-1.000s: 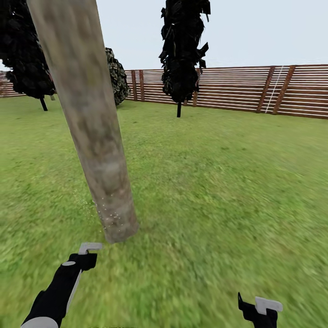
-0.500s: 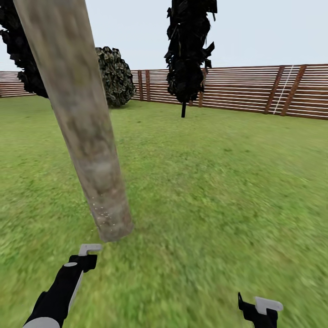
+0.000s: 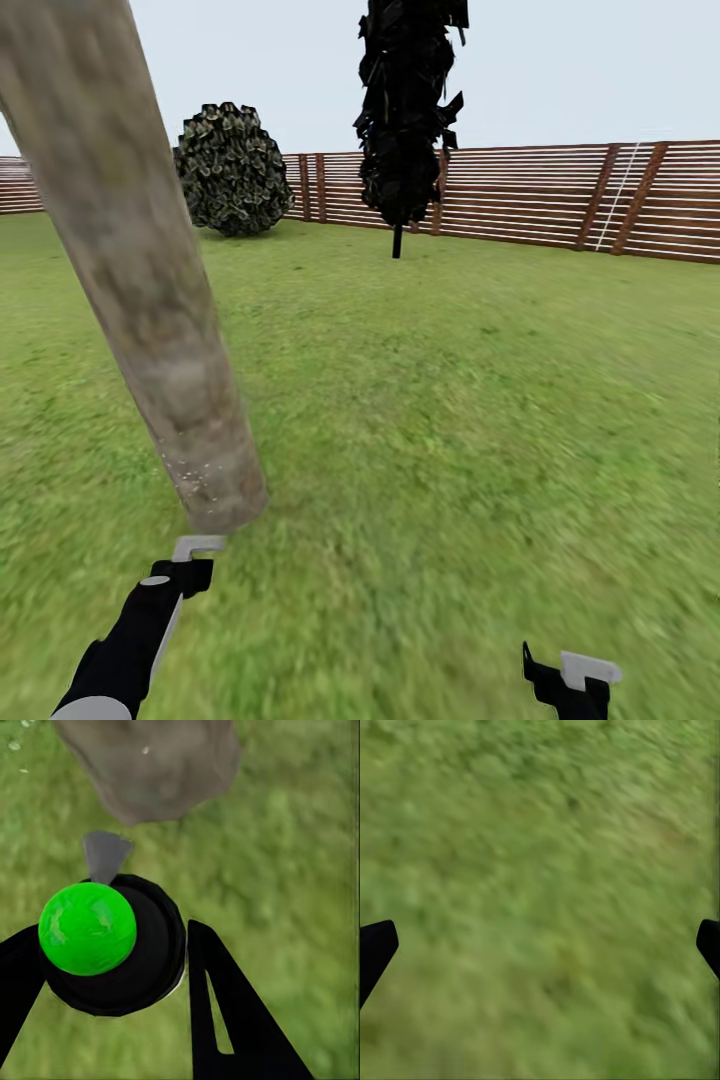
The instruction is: In the garden, pick up the pesticide atomizer on the floor and spray pesticide onto both trees until each tree trunk is fully covered.
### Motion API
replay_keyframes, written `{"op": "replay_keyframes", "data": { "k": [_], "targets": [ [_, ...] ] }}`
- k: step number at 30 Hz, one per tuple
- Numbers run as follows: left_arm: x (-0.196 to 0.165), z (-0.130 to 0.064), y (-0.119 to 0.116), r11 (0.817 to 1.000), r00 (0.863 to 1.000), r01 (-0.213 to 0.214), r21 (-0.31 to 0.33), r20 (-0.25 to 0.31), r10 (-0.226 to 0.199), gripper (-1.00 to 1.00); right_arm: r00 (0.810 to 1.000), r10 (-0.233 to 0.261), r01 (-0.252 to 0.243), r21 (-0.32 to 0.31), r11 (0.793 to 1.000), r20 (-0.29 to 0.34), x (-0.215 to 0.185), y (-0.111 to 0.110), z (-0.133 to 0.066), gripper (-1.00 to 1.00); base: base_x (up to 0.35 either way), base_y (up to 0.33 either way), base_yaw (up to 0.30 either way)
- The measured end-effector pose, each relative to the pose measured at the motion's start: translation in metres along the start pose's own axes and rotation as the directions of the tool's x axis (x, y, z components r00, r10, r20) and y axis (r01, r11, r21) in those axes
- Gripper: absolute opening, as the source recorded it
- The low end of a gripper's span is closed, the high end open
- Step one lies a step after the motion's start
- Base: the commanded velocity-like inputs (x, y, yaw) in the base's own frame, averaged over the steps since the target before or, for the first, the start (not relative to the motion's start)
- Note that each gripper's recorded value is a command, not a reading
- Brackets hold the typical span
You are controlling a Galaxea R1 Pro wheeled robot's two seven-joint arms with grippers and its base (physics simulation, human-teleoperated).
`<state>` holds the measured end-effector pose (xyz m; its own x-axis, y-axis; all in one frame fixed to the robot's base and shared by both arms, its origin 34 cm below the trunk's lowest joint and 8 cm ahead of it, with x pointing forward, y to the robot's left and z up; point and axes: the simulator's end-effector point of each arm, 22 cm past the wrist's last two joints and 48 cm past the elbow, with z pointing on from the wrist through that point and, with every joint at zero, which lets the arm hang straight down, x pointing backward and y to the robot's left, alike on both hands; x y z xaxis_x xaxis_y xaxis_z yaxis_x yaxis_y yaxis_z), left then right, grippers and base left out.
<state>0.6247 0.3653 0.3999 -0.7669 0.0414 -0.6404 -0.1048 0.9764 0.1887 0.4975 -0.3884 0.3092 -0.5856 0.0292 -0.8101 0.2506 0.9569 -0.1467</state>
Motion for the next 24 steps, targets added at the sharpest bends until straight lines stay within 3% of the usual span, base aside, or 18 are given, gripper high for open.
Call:
{"op": "replay_keyframes", "data": {
  "k": [4, 24],
  "targets": [
    [0.0000, 0.0001, -0.0001, 1.000, 1.000, -0.001, -0.001, 0.000, 0.001, -1.00, 1.000, 0.000, 0.000, -0.001, 1.000, 0.000, 0.0002, 0.0007, 0.0000, 1.00, 0.008, -0.270, 0.036],
    [0.0011, 0.0001, 0.0056, 1.000, 1.000, 0.003, -0.018, -0.003, -0.003, -1.00, 1.000, 0.000, 0.000, 0.000, 1.000, 0.000, 0.0000, 0.0001, 0.0000, 1.00, 0.024, -0.273, 0.242]
  ]
}}
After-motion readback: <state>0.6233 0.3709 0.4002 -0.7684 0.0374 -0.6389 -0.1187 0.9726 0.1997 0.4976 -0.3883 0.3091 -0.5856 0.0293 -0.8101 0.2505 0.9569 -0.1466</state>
